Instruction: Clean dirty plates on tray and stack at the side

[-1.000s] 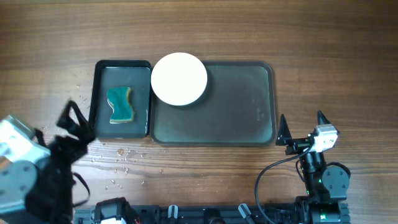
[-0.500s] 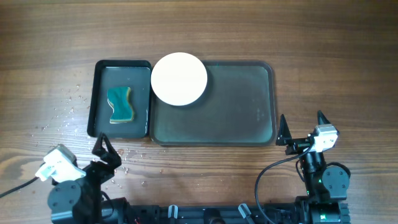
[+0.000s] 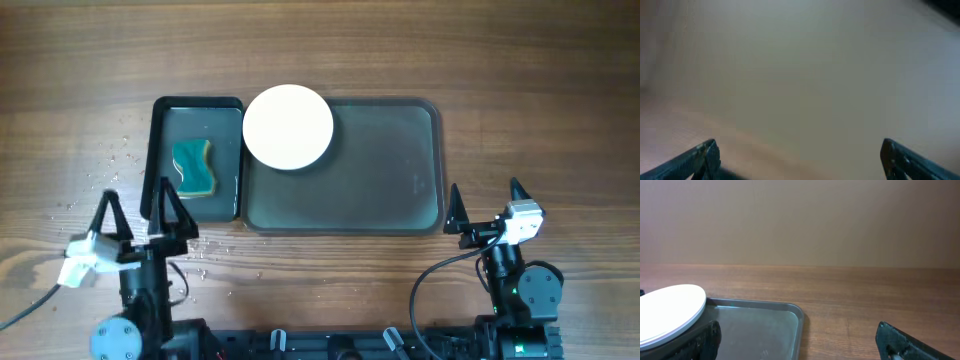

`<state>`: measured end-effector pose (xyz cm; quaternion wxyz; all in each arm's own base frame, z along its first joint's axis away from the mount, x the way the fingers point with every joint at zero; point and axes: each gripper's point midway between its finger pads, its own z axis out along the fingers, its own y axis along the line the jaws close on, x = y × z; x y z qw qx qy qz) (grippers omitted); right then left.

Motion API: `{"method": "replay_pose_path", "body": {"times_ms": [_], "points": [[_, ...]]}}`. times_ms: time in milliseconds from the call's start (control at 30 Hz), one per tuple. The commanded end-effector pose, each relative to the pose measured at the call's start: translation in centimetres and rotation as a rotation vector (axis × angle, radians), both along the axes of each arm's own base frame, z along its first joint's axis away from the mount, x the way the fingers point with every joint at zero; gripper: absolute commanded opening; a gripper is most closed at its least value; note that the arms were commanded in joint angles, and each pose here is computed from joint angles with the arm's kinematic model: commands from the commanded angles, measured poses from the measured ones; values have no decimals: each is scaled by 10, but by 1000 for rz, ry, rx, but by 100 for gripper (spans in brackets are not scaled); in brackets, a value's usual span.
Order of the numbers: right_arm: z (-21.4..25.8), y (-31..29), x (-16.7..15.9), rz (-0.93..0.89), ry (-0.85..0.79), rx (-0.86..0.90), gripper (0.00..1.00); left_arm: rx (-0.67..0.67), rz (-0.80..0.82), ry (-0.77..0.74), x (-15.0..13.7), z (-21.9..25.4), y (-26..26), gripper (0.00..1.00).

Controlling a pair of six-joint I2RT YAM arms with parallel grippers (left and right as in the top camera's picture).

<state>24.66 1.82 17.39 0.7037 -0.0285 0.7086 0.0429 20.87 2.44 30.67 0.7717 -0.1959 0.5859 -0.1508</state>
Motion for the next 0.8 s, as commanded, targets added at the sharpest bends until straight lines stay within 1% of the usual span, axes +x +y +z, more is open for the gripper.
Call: {"method": "replay_pose_path", "body": {"times_ms": [0, 100, 433, 500, 633, 767], "points": [[3, 1, -1, 10, -14, -17, 100, 26, -90, -90, 9, -7, -16, 100], [3, 1, -1, 10, -14, -17, 100, 32, -114, -89, 14, -19, -20, 100], [3, 1, -1, 10, -14, -17, 100, -2, -122, 63, 34, -87, -19, 100], [3, 1, -1, 10, -14, -17, 99, -9, -121, 129, 36, -105, -19, 100], [3, 1, -1, 10, -14, -17, 100, -28, -90, 320, 37, -152, -14, 100], [3, 1, -1, 10, -14, -17, 100, 170, -92, 327, 37, -150, -17, 100]]}}
